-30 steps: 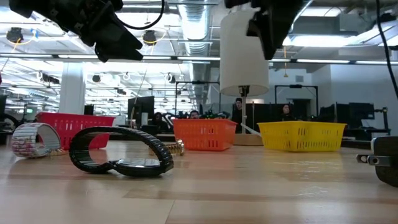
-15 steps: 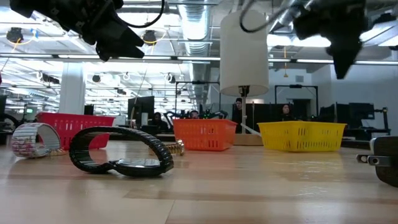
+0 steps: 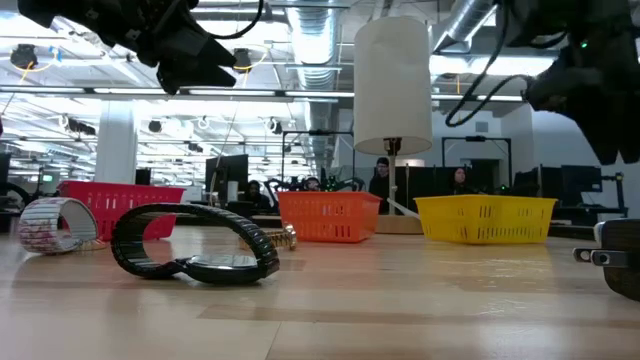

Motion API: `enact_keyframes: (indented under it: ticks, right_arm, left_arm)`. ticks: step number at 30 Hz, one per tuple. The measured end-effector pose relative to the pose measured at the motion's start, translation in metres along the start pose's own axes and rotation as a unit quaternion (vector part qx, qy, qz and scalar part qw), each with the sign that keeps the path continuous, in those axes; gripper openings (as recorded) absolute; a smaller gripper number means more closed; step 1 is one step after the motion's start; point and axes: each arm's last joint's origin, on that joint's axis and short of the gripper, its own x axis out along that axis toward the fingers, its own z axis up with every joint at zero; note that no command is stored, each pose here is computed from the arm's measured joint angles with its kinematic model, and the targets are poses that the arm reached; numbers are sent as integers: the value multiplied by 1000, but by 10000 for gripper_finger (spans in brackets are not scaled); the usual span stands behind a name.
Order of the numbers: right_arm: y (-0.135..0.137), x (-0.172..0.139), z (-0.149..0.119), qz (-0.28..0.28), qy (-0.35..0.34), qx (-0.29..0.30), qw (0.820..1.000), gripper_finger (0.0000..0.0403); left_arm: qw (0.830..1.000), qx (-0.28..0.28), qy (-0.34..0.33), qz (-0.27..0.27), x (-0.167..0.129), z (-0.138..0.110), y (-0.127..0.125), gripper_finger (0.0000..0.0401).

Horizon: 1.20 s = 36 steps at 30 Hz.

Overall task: Pick & Place Office items
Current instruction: Put the blue charger adapter into the orange bin

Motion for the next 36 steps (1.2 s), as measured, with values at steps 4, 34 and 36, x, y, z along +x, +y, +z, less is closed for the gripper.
enact_keyframes:
  ticks: [4, 34, 36]
  right_arm:
    - [5, 6, 2, -26, -3, 12, 1000, 178]
    - [2, 44, 21, -17, 12, 42, 999, 178]
    - [2, 44, 22, -16, 12, 43, 999, 178]
  left_arm:
    - [1000, -6, -9, 11, 1, 2, 3, 204]
    - [999, -18, -20, 28, 4, 6, 11, 204]
    - [999, -17, -20, 28, 4, 6, 11, 204]
